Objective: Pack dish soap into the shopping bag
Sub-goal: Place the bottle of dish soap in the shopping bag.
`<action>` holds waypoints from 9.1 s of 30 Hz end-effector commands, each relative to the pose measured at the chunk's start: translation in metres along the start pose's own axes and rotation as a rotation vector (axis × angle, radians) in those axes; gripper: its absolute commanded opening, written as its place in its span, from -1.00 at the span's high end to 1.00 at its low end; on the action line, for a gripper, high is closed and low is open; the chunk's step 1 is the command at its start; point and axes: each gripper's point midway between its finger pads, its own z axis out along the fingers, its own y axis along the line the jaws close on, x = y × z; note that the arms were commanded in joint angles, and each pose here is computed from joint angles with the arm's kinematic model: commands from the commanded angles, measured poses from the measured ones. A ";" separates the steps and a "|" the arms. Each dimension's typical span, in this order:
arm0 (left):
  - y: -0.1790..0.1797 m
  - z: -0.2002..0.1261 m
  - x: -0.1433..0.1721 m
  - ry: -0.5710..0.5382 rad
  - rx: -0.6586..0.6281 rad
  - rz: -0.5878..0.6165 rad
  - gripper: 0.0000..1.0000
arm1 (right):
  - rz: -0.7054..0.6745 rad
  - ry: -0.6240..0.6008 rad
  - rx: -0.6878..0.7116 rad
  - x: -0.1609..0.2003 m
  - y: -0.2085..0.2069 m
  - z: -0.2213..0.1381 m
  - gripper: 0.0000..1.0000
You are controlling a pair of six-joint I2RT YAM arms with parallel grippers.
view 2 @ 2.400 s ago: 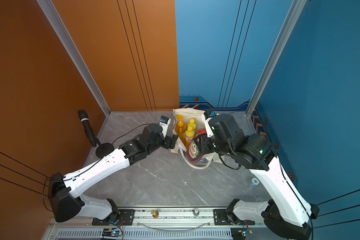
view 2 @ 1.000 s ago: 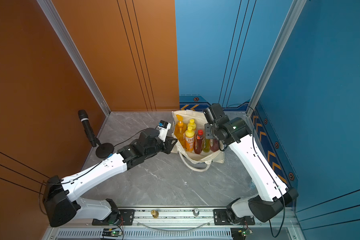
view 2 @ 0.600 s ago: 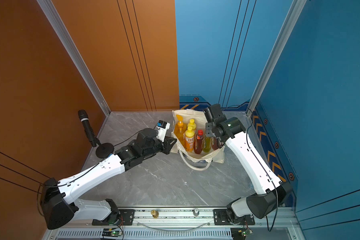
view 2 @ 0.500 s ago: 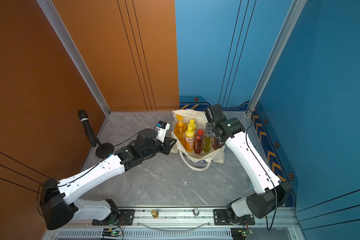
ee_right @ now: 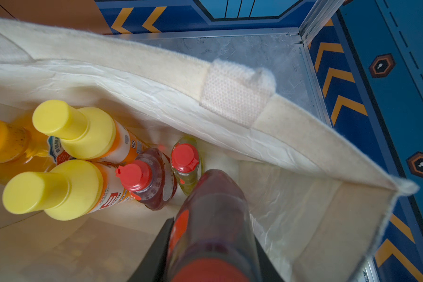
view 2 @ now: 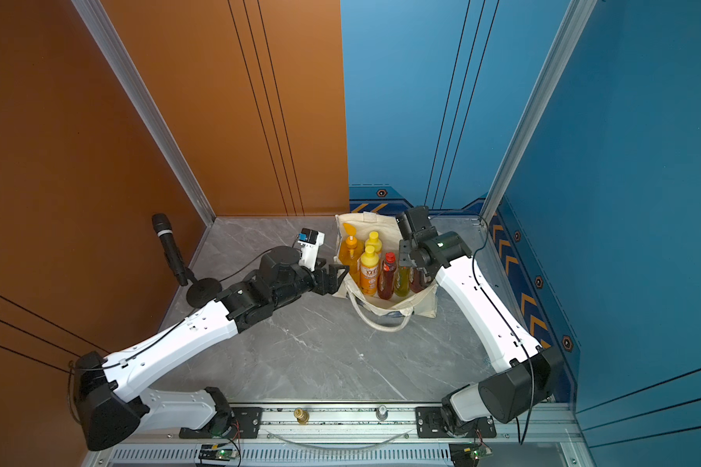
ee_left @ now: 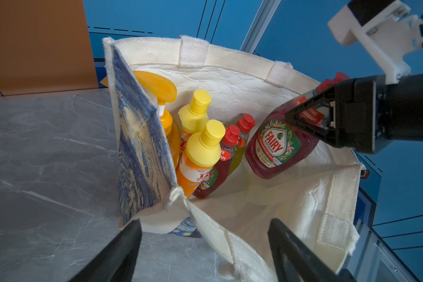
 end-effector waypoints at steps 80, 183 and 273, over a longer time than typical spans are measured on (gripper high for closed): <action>-0.021 -0.005 0.022 0.061 0.116 -0.009 1.00 | 0.171 0.045 0.078 0.041 -0.023 0.086 0.83; -0.199 0.023 0.123 0.071 0.657 0.841 1.00 | 0.260 -0.043 0.086 -0.006 0.012 0.067 0.86; -0.193 0.012 0.073 -0.056 0.531 0.733 0.50 | 0.178 -0.134 -0.191 -0.011 0.005 -0.053 -0.50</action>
